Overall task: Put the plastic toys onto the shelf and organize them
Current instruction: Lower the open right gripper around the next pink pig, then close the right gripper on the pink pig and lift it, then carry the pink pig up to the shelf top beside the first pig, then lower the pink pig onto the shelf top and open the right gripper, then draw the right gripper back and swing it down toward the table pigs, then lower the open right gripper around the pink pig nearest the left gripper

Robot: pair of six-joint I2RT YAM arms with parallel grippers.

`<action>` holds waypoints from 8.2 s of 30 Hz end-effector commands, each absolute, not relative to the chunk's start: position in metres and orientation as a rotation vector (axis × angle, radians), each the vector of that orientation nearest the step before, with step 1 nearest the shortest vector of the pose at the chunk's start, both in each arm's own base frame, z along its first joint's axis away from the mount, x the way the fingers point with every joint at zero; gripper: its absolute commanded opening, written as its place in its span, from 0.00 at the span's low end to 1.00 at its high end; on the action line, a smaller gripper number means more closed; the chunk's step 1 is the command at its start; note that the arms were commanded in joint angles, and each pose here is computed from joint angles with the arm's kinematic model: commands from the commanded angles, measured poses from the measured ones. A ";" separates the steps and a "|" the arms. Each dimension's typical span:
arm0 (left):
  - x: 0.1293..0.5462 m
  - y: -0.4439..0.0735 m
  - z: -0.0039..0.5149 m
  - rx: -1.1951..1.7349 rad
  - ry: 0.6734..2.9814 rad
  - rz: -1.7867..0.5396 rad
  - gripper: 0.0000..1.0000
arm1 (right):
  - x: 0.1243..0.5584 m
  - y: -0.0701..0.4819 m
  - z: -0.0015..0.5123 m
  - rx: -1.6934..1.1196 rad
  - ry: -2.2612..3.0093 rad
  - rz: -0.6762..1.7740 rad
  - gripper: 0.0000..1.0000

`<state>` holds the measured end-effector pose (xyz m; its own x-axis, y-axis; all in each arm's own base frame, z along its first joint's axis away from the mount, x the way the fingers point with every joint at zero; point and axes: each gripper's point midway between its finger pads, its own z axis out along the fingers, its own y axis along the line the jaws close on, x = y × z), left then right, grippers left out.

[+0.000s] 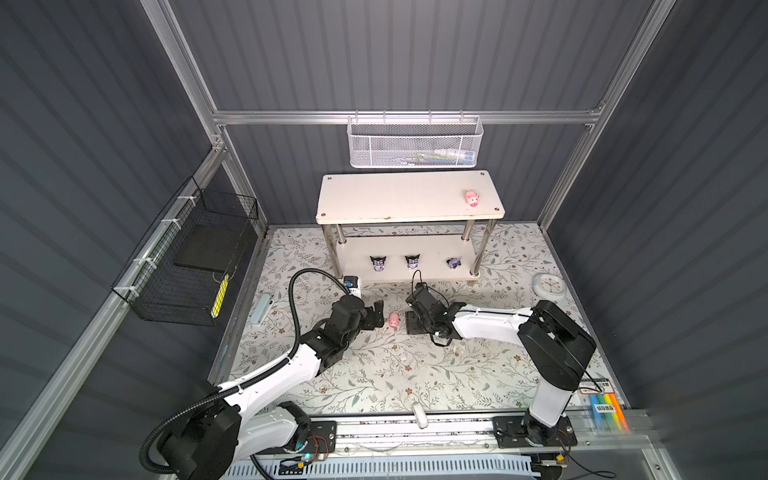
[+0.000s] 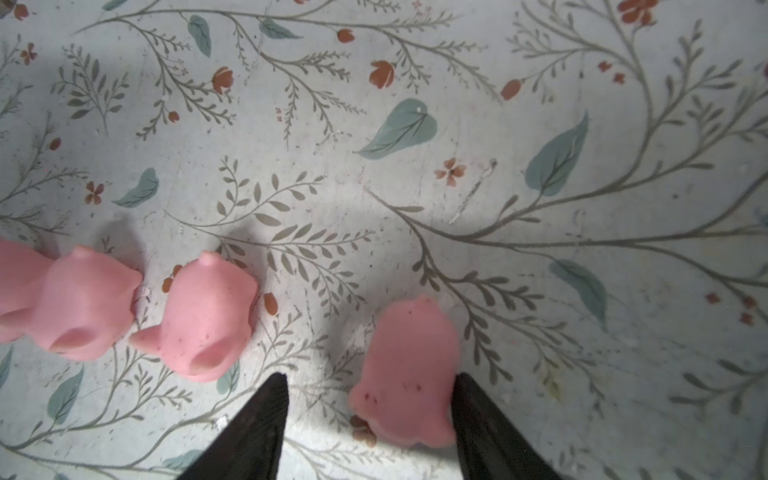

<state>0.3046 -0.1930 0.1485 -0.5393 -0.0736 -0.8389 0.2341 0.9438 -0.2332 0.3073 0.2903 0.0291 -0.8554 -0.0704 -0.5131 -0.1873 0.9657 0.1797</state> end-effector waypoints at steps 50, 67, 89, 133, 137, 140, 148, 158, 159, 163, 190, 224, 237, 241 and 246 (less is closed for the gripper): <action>0.309 -0.197 0.144 0.133 2.105 -0.388 0.97 | 0.257 0.209 0.224 -0.472 2.549 0.229 0.31; 0.310 -0.203 0.139 0.157 2.115 -0.417 0.97 | 0.297 0.189 0.364 -0.431 2.342 0.133 0.31; 0.305 -0.203 0.132 0.155 2.130 -0.448 0.97 | 0.401 0.207 0.413 -0.345 2.152 0.166 0.31; 0.306 -0.200 0.121 0.156 2.152 -0.426 0.97 | 0.473 0.220 0.383 -0.317 2.169 0.216 0.34; 0.306 -0.200 0.120 0.155 2.153 -0.427 0.97 | 0.477 0.219 0.382 -0.309 2.167 0.209 0.34; 0.307 -0.200 0.120 0.159 2.154 -0.428 0.97 | 0.479 0.217 0.382 -0.307 2.164 0.206 0.34; 0.307 -0.197 0.119 0.156 2.158 -0.426 0.97 | 0.485 0.218 0.377 -0.303 2.167 0.203 0.34; 0.307 -0.194 0.117 0.148 2.163 -0.424 0.97 | 0.491 0.216 0.369 -0.304 2.185 0.190 0.36; 0.308 -0.194 0.117 0.147 2.164 -0.424 0.97 | 0.490 0.217 0.369 -0.305 2.184 0.189 0.37; 0.308 -0.194 0.116 0.149 2.166 -0.429 0.97 | 0.491 0.216 0.372 -0.300 2.176 0.194 0.41; 0.307 -0.192 0.116 0.131 2.168 -0.435 0.97 | 0.437 0.214 0.481 -0.287 1.908 0.431 0.71; 0.317 -0.184 0.140 0.024 2.135 -0.409 0.99 | 0.229 0.277 0.213 -0.464 2.295 0.647 0.78; 0.309 -0.194 0.125 0.083 2.189 -0.457 0.98 | 0.249 0.311 0.168 -0.379 2.379 0.660 0.80; 0.309 -0.202 0.122 0.104 2.192 -0.495 0.98 | 0.252 0.312 0.153 -0.352 2.422 0.646 0.80; 0.309 -0.195 0.119 0.048 2.188 -0.477 0.98 | 0.253 0.316 0.130 -0.316 2.481 0.653 0.80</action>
